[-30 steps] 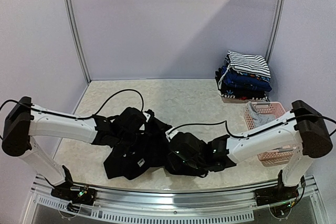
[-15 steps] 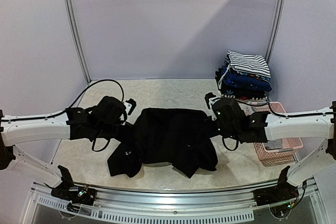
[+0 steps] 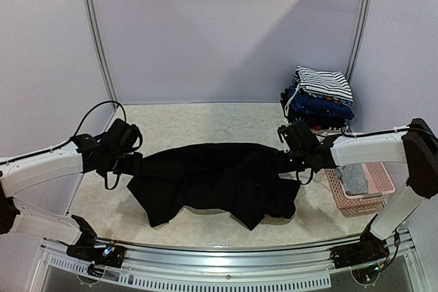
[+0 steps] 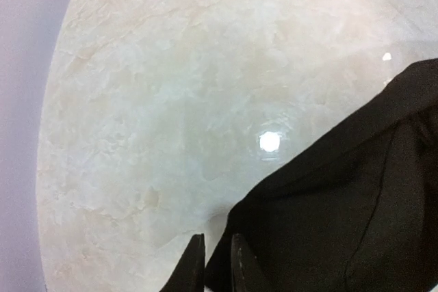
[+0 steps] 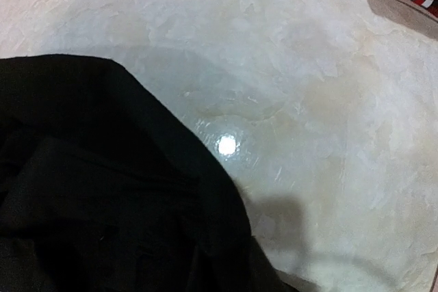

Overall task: Fold and stack the mixed laundry pile
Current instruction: Adjust the crumpled shirt at the center of the board.

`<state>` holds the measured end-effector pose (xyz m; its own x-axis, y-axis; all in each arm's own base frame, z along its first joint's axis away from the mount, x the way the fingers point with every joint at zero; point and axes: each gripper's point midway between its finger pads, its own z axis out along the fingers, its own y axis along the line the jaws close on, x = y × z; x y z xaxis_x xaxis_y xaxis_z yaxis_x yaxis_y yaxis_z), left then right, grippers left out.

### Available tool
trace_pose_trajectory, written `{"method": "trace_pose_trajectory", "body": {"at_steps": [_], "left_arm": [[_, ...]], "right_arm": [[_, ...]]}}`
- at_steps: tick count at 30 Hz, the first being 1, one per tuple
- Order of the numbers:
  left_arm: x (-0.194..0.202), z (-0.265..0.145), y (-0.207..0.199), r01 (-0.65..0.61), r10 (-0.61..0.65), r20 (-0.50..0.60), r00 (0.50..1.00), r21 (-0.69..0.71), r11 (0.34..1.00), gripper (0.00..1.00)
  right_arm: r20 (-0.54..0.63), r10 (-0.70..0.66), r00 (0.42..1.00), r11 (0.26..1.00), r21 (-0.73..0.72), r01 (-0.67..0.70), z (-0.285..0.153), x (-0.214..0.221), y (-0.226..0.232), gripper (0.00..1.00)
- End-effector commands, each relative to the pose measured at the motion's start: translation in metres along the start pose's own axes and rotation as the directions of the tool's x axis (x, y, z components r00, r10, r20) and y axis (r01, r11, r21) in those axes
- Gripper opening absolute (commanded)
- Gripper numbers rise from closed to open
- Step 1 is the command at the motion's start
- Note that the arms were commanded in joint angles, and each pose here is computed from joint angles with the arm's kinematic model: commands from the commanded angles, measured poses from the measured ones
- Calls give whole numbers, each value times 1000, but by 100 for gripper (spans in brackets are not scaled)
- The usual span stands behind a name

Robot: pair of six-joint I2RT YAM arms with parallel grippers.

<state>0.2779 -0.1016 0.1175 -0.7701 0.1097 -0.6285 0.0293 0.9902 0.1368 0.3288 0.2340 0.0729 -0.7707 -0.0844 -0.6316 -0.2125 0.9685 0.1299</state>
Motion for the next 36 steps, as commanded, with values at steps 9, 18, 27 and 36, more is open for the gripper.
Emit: {"method": "trace_pose_trajectory", "body": {"at_steps": [9, 18, 27, 36], "left_arm": [[-34, -18, -41, -157, 144, 141, 979, 82, 984, 57], [-56, -40, -146, -442, 373, 277, 886, 259, 859, 67], [-35, 2, -225, -678, 660, 169, 732, 271, 683, 66], [-22, 29, -238, -746, 748, 116, 653, 263, 611, 62]], "right_arm": [[104, 2, 995, 1000, 7, -3, -36, -56, 5, 78], [179, 42, 983, 999, 12, -45, -62, -60, -7, 84], [178, 39, 983, 995, 80, -54, -71, -46, -27, 85], [176, 38, 984, 996, 68, -51, -72, -43, -27, 87]]}}
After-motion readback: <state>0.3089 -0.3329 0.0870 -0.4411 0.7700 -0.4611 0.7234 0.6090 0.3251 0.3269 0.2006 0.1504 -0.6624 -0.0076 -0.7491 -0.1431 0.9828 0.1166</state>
